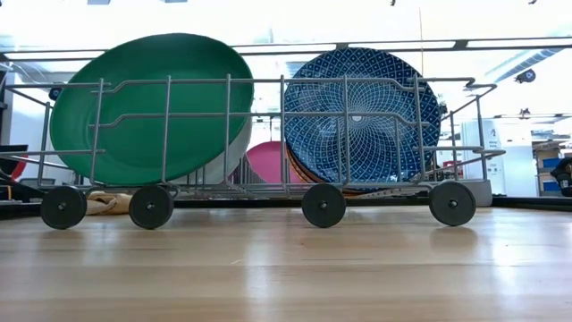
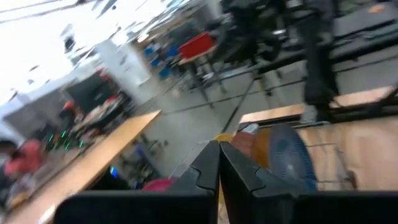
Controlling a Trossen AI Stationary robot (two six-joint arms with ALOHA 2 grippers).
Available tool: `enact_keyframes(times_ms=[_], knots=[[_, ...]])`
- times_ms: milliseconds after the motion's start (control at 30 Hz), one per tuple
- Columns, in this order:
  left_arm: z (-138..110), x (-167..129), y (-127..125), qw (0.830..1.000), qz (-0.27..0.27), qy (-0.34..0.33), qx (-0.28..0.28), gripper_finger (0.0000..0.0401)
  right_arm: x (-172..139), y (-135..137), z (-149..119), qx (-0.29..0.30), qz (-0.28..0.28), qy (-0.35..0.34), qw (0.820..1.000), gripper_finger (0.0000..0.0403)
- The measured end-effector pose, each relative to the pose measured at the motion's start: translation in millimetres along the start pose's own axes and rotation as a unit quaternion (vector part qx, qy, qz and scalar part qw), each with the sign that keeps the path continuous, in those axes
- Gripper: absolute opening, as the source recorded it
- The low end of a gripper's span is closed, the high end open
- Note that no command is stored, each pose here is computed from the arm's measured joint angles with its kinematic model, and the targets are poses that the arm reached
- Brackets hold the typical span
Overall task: Sort dishes
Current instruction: Put the gray plate into the dishwasher rack
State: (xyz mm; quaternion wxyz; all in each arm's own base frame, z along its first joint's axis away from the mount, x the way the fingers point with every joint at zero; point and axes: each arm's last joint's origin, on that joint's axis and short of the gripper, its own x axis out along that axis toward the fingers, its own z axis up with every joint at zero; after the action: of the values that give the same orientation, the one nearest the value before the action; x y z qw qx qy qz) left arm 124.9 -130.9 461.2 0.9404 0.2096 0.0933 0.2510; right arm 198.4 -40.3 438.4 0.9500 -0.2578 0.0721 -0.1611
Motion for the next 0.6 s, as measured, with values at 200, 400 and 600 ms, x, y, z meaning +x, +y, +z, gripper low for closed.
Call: enact_keyframes(times_ms=[200, 400, 600], knots=[[-2.4, 34.8, 9.4, 0.995, 0.059, 0.053, -0.062, 0.0000, 0.3, -6.0, -9.5, -0.051, -0.008, 0.025, 0.998, 0.0132], [-4.5, 74.6, 25.0, 0.985, 0.091, 0.112, -0.091, 0.0000, -5.2, -21.8, -22.3, -0.023, 0.041, 0.017, 0.999, 0.0110], [-6.8, 104.7, 54.5, 0.975, 0.117, 0.147, -0.120, 0.0000, -5.1, -29.4, -35.7, 0.021, 0.031, 0.055, 0.998, 0.0095]])
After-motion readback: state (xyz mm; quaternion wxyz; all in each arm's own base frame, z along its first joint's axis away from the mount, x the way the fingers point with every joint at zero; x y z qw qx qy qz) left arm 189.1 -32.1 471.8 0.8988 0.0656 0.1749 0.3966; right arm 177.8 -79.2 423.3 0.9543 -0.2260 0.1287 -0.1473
